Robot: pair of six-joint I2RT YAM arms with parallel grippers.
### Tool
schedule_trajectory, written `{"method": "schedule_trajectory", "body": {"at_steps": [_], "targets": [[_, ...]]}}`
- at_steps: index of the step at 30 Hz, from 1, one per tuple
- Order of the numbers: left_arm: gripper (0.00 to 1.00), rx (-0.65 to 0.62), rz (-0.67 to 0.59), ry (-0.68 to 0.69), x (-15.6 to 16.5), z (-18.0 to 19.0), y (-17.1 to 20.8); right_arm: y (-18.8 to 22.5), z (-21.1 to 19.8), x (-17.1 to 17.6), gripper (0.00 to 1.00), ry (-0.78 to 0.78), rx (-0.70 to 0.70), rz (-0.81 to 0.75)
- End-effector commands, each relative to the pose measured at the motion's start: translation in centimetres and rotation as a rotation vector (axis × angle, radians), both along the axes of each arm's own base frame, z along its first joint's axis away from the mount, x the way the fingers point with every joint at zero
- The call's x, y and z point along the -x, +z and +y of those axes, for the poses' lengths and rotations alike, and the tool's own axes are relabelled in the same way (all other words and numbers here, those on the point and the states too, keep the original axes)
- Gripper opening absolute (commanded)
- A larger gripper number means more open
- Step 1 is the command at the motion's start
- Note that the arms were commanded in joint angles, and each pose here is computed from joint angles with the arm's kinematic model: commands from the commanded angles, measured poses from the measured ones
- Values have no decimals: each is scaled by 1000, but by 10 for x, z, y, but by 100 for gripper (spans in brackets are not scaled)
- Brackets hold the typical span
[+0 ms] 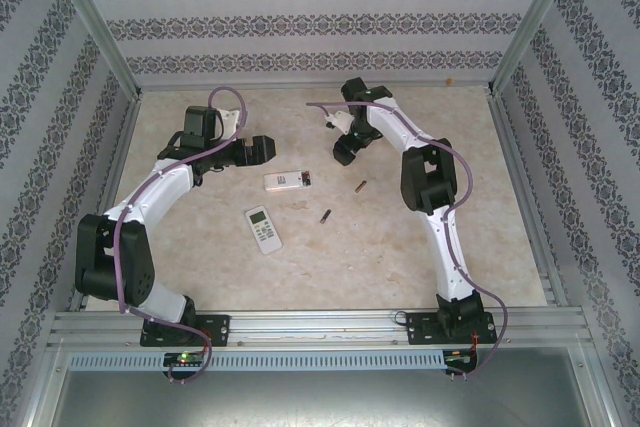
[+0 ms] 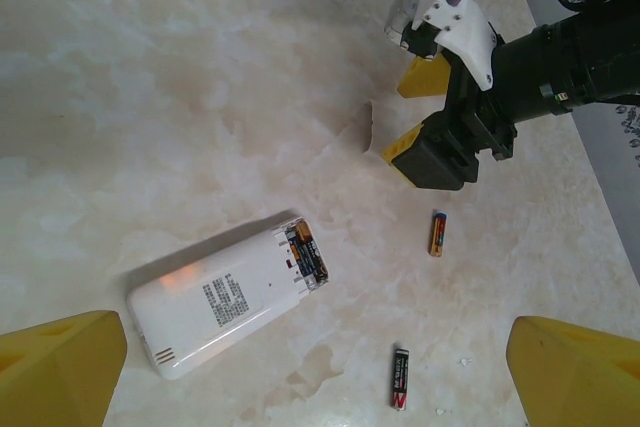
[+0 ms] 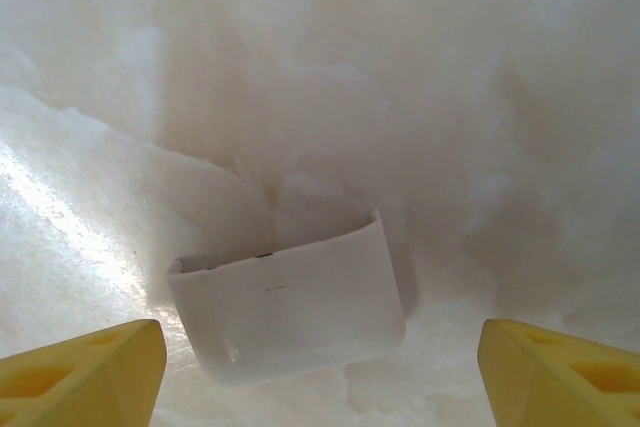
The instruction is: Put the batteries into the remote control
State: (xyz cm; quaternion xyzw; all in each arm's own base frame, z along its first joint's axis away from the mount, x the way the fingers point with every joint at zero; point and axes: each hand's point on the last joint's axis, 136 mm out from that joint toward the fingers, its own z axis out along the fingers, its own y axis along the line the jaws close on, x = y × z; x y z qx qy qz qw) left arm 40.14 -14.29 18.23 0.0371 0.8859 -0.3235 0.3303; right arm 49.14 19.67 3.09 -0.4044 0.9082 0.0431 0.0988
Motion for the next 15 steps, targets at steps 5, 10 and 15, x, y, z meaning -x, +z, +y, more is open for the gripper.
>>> {"method": "schedule_trajectory", "body": {"at_steps": [5,10,15], "targets": [[98,32,-20,-3,-7,-6,15,-9,5,24,75,63,-6,73],[98,68,-14,22,2,-6,6,-9,5,28,77,64,10,91],[99,50,-3,12,7,-4,2,-9,18,28,72,85,2,77]]}}
